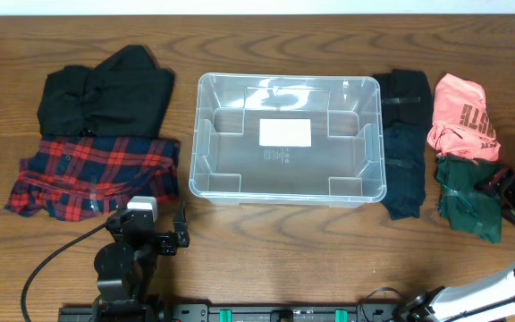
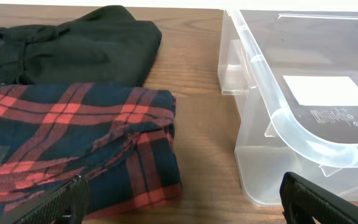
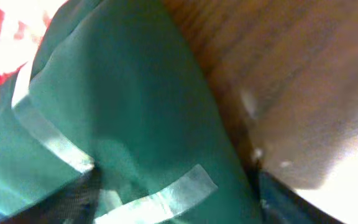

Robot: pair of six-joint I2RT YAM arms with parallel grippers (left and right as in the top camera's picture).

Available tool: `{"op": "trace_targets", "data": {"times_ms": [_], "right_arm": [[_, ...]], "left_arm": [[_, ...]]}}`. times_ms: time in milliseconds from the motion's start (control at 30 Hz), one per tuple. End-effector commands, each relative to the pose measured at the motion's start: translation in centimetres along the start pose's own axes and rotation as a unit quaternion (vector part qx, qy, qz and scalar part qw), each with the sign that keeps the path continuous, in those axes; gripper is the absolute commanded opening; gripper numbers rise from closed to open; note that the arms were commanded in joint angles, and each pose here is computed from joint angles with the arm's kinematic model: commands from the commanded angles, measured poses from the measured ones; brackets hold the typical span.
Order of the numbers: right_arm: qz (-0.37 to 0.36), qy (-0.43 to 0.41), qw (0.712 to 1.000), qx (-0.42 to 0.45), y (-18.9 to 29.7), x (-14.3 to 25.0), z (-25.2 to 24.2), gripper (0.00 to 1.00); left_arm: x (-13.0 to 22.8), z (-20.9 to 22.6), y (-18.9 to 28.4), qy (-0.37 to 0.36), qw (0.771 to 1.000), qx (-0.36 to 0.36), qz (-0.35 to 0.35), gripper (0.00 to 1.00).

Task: Pack container
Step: 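Reach the right gripper to the green taped bundle and grasp it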

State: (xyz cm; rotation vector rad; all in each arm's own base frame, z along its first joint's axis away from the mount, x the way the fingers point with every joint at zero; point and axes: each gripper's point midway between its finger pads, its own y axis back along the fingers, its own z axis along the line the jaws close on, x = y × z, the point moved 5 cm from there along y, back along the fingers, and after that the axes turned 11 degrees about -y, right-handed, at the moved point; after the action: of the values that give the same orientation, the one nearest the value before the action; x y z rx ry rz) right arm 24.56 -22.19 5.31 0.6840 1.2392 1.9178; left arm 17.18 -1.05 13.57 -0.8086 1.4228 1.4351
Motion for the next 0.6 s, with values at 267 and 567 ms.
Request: {"op": "trace_targets", "data": {"times_ms": [267, 567], "right_arm": [[0.016, 0.001, 0.994, -0.108, 0.7, 1.5, 2.9, 0.13], [-0.097, 0.052, 0.976, -0.187, 10.2, 3.9, 10.5, 0.01]], "left_arm": [[0.6, -0.3, -0.3, 0.003, 1.0, 0.01, 0.004, 0.98], [0.6, -0.3, -0.3, 0.003, 1.0, 0.01, 0.005, 0.98]]}}
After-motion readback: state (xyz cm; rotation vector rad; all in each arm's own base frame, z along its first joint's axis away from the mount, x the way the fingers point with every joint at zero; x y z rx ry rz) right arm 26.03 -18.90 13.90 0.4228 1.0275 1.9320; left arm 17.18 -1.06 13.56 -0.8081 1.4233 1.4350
